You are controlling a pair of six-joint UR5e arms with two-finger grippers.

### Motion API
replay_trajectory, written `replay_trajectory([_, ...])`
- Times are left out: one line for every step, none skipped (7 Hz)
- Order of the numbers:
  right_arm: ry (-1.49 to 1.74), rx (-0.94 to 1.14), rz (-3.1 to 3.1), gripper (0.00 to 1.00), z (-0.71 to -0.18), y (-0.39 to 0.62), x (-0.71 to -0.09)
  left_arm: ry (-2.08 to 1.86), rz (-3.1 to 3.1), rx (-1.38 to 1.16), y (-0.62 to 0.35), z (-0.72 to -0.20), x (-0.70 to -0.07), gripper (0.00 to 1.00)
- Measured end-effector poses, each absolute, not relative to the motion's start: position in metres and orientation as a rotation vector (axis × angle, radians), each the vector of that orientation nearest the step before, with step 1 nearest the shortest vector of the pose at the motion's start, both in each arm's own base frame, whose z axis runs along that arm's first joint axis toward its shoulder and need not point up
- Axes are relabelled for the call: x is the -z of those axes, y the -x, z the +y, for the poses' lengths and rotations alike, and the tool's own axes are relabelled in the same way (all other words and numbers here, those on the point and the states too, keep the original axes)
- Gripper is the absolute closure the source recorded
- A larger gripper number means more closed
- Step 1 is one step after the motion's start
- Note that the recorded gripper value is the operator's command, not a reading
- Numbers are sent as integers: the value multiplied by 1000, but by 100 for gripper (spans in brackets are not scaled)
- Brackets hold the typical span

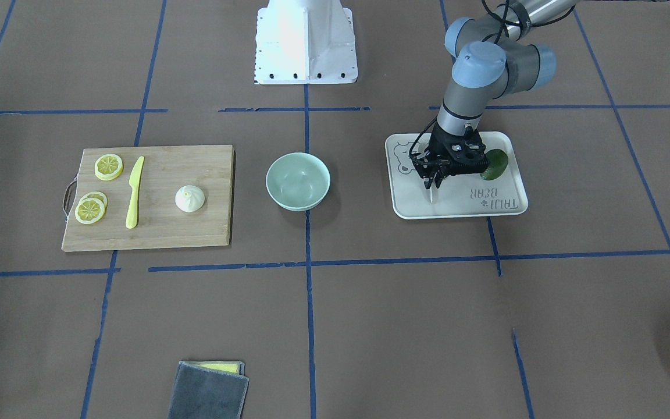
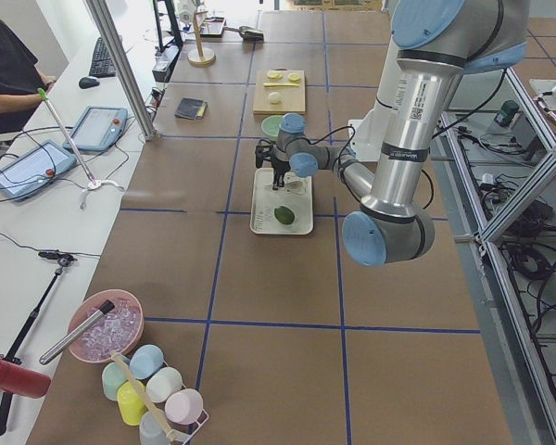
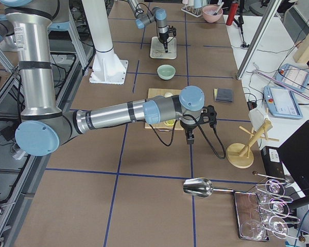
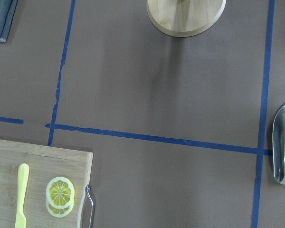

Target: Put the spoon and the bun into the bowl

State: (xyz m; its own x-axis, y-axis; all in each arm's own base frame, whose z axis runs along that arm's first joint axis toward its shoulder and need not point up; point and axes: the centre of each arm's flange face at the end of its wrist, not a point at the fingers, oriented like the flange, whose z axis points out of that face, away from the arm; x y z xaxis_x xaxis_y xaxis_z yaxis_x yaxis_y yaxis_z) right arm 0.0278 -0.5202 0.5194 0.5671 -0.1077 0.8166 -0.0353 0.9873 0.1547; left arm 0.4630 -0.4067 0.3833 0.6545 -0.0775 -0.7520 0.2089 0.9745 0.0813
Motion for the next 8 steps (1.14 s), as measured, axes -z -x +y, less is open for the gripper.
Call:
replay_trajectory([-161, 43, -968, 0, -520, -28, -519, -165, 843, 163, -463, -406, -383, 100])
replay_trajectory([-162, 44, -968, 0, -520, -28, -518, -167, 847, 163, -461, -407, -380, 100])
replay_trajectory([-162, 40, -969, 0, -522, -27, -516, -176, 860, 166, -454, -407, -372, 100])
replay_trajectory([-159, 28, -973, 0, -525, -24, -509, -193, 872, 182, -437, -413, -359, 100])
replay_trajectory([-147, 16, -982, 0, -527, -10, -494, -213, 876, 218, -415, -428, -337, 100])
replay_trajectory([-124, 3, -994, 0, -528, 16, -470, -228, 890, 262, -400, -443, -308, 100])
replay_trajectory([-96, -15, -999, 0, -529, 49, -442, -220, 918, 327, -397, -453, -279, 100])
replay_trajectory([-81, -28, -988, 0, -527, 85, -418, -192, 958, 410, -404, -460, -250, 100])
